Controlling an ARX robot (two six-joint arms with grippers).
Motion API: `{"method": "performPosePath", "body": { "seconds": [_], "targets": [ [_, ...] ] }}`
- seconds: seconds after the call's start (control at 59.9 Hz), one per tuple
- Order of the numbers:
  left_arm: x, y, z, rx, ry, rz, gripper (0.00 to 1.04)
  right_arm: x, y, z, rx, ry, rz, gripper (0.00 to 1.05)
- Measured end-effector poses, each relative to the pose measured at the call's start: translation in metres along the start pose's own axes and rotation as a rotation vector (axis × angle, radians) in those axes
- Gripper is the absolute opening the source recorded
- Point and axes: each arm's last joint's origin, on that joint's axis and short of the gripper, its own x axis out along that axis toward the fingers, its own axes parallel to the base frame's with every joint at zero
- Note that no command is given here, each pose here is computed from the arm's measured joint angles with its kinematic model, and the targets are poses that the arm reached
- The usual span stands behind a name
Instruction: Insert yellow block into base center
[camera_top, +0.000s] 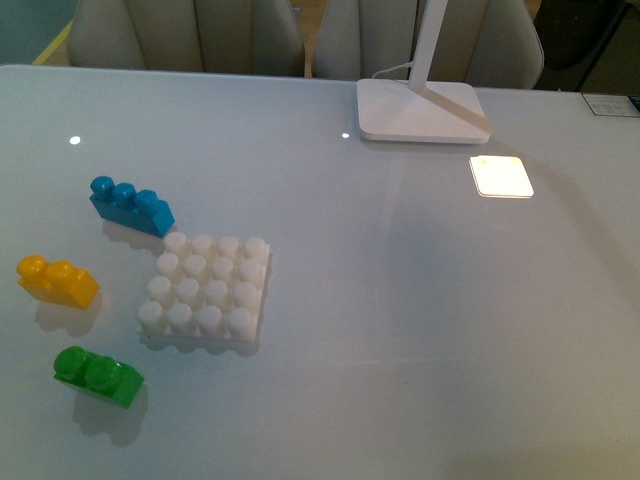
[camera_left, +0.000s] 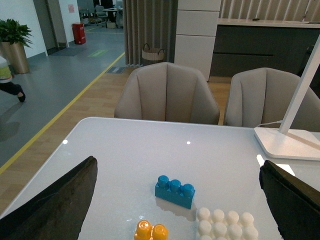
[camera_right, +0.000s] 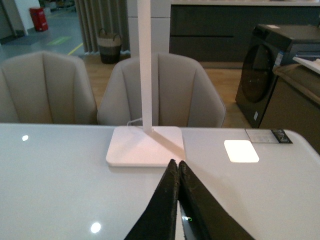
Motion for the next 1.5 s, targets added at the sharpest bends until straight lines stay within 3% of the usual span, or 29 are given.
{"method": "performPosePath", "body": {
  "seconds": [0.251,0.752,1.503],
  "targets": [
    [0.0,0.0,0.0,0.0,0.0,0.0,0.97,-0.038,-0.029,-0.001,0.003,0.001,-0.01,0.02],
    [0.0,0.0,0.0,0.0,0.0,0.0,0.97,-0.08,-0.055,-0.001,0.008,-0.002,-0.014,0.02],
    [0.0,0.0,0.0,0.0,0.0,0.0,0.97,-0.111,-0.056,0.008,0.008,-0.032,-0.014,0.02]
  ]
}}
